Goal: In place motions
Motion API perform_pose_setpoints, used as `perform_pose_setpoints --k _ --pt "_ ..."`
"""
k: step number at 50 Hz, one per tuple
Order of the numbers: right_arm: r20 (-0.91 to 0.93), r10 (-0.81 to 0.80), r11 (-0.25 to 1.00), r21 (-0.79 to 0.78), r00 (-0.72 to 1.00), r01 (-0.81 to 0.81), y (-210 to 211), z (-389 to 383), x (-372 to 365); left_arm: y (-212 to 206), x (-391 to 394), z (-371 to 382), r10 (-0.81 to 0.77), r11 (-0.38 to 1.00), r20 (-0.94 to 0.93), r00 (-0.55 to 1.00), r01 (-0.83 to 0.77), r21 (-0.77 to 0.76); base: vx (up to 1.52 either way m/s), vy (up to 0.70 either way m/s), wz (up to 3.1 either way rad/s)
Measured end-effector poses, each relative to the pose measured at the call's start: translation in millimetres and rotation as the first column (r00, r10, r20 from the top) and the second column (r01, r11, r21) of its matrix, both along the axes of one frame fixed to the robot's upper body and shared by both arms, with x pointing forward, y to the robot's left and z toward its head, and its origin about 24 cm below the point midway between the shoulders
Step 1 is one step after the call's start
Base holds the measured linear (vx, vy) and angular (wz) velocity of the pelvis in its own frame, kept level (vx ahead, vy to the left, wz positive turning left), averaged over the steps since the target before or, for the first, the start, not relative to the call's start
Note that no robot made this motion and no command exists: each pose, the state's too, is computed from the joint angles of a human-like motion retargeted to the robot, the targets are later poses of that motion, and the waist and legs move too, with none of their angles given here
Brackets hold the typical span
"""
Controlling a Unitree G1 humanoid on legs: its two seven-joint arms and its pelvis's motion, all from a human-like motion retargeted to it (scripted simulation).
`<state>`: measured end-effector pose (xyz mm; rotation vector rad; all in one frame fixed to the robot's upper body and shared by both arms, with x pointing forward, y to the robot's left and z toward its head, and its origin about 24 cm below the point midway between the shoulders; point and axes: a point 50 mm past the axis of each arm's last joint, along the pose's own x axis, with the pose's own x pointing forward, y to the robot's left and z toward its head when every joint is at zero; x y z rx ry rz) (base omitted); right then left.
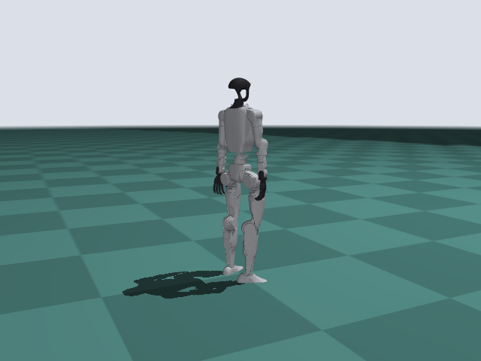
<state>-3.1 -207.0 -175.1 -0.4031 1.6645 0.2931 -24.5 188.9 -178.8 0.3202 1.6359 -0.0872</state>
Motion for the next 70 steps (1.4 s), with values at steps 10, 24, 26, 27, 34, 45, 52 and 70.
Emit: perform_pose_setpoints --k 10,24,26,27,34,45,52,70 --pt "-0.001 0.000 1.000 0.000 1.000 0.000 0.3 0.0 -0.4 -0.3 -0.2 0.0 0.001 1.000 0.000 1.000 -0.001 0.000 0.00 0.00 0.00" --pt "-0.001 -0.001 1.000 0.000 1.000 0.001 0.3 0.0 -0.5 -0.5 -0.4 0.0 0.002 1.000 -0.001 1.000 -0.002 -0.001 0.00 0.00 0.00" --pt "-0.002 -0.001 1.000 0.000 1.000 0.001 0.4 0.0 -0.6 -0.6 -0.4 0.0 0.002 1.000 -0.001 1.000 -0.002 -0.001 0.00 0.00 0.00" --pt "-0.002 0.000 1.000 0.001 1.000 0.000 0.5 -0.1 -0.6 -0.7 -0.5 0.0 0.003 1.000 -0.001 1.000 -0.003 -0.001 0.00 0.00 0.00" --pt "-0.002 0.000 1.000 0.001 1.000 0.000 0.7 -0.1 -0.7 -1.1 -0.7 -0.1 0.004 1.000 -0.001 1.000 -0.004 -0.002 0.00 0.00 0.00" --pt "-0.002 0.000 1.000 0.001 1.000 0.000 0.7 -0.1 -0.8 -1.3 -1.1 -0.1 0.006 1.000 -0.002 1.000 -0.006 -0.003 0.00 0.00 0.00" --pt "-0.004 0.000 1.000 0.001 1.000 0.000 0.9 -0.1 -1.1 -1.5 -1.2 -0.1 0.007 1.000 -0.002 1.000 -0.007 -0.003 0.00 0.00 0.00" --pt "-0.004 0.000 1.000 0.002 1.000 0.000 1.5 -0.2 -1.5 -2.2 -1.6 -0.2 0.009 1.000 -0.004 1.000 -0.009 -0.006 0.00 0.00 0.00"
